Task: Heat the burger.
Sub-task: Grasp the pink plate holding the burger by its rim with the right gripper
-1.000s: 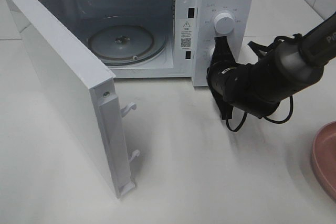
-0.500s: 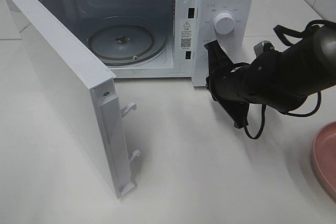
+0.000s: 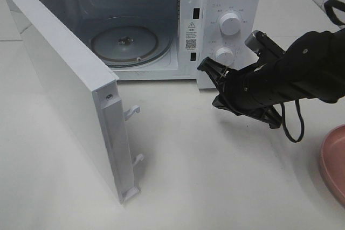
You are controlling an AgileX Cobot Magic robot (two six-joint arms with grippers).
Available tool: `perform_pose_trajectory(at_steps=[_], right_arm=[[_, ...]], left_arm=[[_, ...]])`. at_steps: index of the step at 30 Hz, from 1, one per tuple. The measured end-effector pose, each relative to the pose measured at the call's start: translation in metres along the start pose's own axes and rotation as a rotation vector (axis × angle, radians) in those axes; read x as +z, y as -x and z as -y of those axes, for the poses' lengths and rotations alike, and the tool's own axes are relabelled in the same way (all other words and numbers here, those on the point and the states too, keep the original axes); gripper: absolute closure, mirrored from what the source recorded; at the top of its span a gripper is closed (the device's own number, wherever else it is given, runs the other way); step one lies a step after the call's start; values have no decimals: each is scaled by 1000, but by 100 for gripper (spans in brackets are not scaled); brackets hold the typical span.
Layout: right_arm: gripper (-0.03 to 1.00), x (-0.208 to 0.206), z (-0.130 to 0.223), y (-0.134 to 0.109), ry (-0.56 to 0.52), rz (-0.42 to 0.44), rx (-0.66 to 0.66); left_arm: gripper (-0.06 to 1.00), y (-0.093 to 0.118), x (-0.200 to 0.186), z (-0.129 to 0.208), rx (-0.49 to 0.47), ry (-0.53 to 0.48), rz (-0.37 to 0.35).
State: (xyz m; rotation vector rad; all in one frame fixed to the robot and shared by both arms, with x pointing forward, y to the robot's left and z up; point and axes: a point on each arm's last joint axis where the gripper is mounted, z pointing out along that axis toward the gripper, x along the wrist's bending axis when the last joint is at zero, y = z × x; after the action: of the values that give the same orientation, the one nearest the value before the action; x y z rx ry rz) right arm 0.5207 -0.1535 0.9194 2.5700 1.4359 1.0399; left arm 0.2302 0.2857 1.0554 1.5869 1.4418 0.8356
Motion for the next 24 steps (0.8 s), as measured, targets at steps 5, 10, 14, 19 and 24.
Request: perform_pose_trajectory(at_steps=[5, 10, 14, 19, 24], right_arm=[[95, -9, -2, 9, -111, 45, -156], [95, -20, -7, 17, -167, 86, -271], [95, -42, -10, 20, -213, 122, -405], [94, -64, -9, 24, -263, 173, -519], [93, -82, -9, 30, -312, 238, -591]], left_arm=[[-3, 0, 0, 0, 0, 0, 0], [-3, 0, 0, 0, 0, 0, 0], [-3, 0, 0, 0, 0, 0, 0], [-3, 0, 0, 0, 0, 0, 0], [-3, 0, 0, 0, 0, 0, 0]])
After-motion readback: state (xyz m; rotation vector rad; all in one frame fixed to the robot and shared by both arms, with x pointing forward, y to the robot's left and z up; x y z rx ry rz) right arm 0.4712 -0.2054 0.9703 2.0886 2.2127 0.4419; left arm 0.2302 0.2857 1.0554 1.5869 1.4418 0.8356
